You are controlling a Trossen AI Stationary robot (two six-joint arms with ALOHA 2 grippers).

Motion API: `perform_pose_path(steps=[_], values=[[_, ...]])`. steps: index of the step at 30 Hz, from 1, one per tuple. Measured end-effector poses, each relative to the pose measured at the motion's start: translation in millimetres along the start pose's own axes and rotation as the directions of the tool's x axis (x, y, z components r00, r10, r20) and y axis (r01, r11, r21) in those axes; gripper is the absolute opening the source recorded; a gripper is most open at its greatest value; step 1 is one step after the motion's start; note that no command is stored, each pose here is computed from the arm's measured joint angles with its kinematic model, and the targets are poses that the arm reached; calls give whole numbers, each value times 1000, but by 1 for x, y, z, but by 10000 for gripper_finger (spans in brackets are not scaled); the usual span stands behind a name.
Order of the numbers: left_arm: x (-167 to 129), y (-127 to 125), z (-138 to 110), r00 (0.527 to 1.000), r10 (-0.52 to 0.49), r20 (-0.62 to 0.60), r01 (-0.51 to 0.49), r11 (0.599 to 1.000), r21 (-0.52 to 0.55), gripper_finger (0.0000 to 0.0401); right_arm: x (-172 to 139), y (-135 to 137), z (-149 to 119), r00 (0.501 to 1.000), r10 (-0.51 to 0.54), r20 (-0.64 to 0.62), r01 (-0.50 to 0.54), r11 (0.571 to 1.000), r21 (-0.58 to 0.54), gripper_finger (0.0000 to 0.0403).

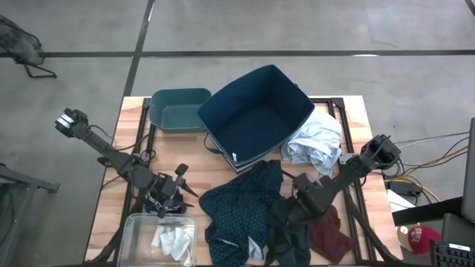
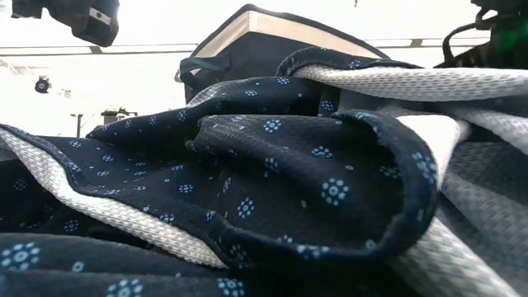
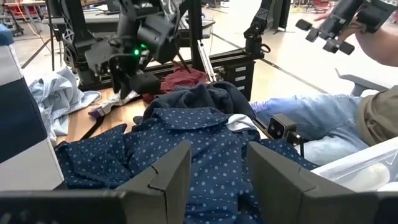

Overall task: Pick & Place Cloths
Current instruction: Put the purple white striped sock into the transparent bin

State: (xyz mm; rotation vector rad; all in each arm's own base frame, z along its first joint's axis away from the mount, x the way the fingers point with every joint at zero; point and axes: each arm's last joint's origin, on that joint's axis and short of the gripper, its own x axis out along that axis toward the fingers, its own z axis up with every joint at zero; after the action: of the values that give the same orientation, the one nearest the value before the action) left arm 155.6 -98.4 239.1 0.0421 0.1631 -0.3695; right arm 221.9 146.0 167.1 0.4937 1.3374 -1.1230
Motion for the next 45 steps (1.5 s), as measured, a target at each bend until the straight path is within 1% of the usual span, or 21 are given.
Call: perform_pose_path(steps=[2,7,10,13,17,20,23,28,32,37,42,45], values=[[0,0,0,1000,0,-1,0,1000,0,163,6,1,-1,1000,14,1,-14,1000,-3,141],[0,0,0,1000,1,0,-1,1000,-1,163,18,-3,-3,1000,-5,3,5,1000,-6,174],[0,0,0,1000,2,0,-2,1000,-1,163,23,-7,-4,1000,-28,7,28,1000,8,183],[0,0,0,1000,2,0,-2,1000,-2,163,28,-10,-4,999,-46,10,46,999,23,182],[0,0,0,1000,2,0,-2,1000,-2,163,34,-13,-4,997,-60,39,59,998,23,165],[0,0,0,1000,2,0,-2,1000,-3,163,35,-12,-4,997,-48,65,46,999,24,142],[0,0,0,1000,2,1,-2,1000,-3,163,35,-11,-4,997,-37,65,35,999,21,104],[0,0,0,1000,2,0,-2,1000,-3,163,31,-8,-4,998,-17,62,16,1000,13,23],[0,0,0,1000,2,0,-2,1000,-3,163,23,-3,-2,997,13,70,-13,1000,-5,14],[0,0,0,1000,3,0,-3,1000,-2,163,5,6,2,988,78,133,-72,996,-47,11],[0,0,0,1000,3,5,-3,1000,-4,163,-25,14,9,969,143,200,-127,988,-88,11],[0,0,1,1000,2,13,-2,1000,-5,163,-45,21,14,944,208,256,-181,976,-124,10]])
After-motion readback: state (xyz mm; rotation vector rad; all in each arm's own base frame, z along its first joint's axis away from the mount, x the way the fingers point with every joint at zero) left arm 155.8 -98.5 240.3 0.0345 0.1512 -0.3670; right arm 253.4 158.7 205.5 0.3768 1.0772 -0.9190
